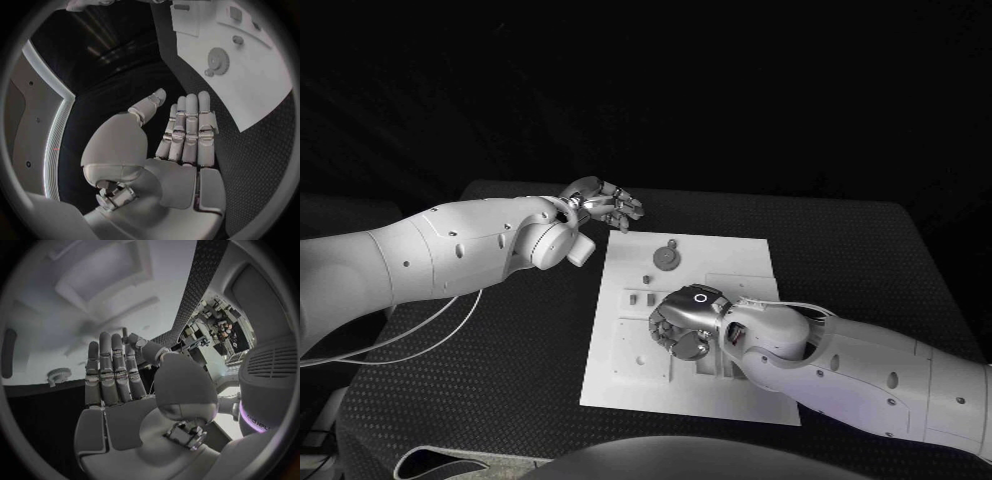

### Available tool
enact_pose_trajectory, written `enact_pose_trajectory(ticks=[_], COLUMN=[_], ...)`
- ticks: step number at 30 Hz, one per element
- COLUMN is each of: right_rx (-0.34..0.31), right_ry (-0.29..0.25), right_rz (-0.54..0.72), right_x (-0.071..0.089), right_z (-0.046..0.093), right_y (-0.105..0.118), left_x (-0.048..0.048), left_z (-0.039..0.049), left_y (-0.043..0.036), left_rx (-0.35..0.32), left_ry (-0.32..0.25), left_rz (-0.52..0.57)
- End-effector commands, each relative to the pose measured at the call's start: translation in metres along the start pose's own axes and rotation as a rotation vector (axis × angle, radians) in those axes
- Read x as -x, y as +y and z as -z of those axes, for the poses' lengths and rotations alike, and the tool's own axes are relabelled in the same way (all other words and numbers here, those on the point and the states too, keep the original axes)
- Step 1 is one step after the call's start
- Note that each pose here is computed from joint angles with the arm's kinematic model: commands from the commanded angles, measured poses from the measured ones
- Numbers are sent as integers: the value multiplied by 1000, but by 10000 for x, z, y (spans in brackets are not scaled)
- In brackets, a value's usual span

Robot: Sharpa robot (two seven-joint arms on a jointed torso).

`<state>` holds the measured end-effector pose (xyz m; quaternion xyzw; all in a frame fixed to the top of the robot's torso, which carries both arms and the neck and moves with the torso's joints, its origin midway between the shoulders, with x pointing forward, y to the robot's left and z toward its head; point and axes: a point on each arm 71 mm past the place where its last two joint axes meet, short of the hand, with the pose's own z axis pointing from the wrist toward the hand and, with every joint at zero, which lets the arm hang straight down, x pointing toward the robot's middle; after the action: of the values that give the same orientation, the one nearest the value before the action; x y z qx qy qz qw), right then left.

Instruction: Assemble the parts on the task board

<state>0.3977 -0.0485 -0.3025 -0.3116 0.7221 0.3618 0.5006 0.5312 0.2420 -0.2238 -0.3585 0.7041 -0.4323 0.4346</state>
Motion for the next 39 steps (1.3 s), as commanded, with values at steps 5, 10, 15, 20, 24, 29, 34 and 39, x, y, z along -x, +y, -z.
enact_pose_trajectory(ticks=[5,10,15,20,24,29,34,39], right_rx=[-8,-8,-7,-9,-11,-15,-16,-10], right_ry=[-15,-19,-6,15,24,31,51,69], right_rz=[22,21,22,24,23,26,28,29], right_x=[-2,-2,-14,-31,-46,-66,-86,-104], right_z=[-5,-7,-6,-22,-35,-42,-50,-64], right_y=[11,20,13,2,2,-1,3,25], left_x=[-13,-19,-18,-24,-28,-32,-37,-40], left_z=[-4,-6,-6,-8,-10,-11,-11,-13], left_y=[-27,-28,-26,-28,-29,-30,-32,-33], left_rx=[-12,-11,-10,-10,-10,-9,-9,-9], left_ry=[9,12,12,14,16,19,21,21], left_rz=[7,7,7,8,8,8,8,8])
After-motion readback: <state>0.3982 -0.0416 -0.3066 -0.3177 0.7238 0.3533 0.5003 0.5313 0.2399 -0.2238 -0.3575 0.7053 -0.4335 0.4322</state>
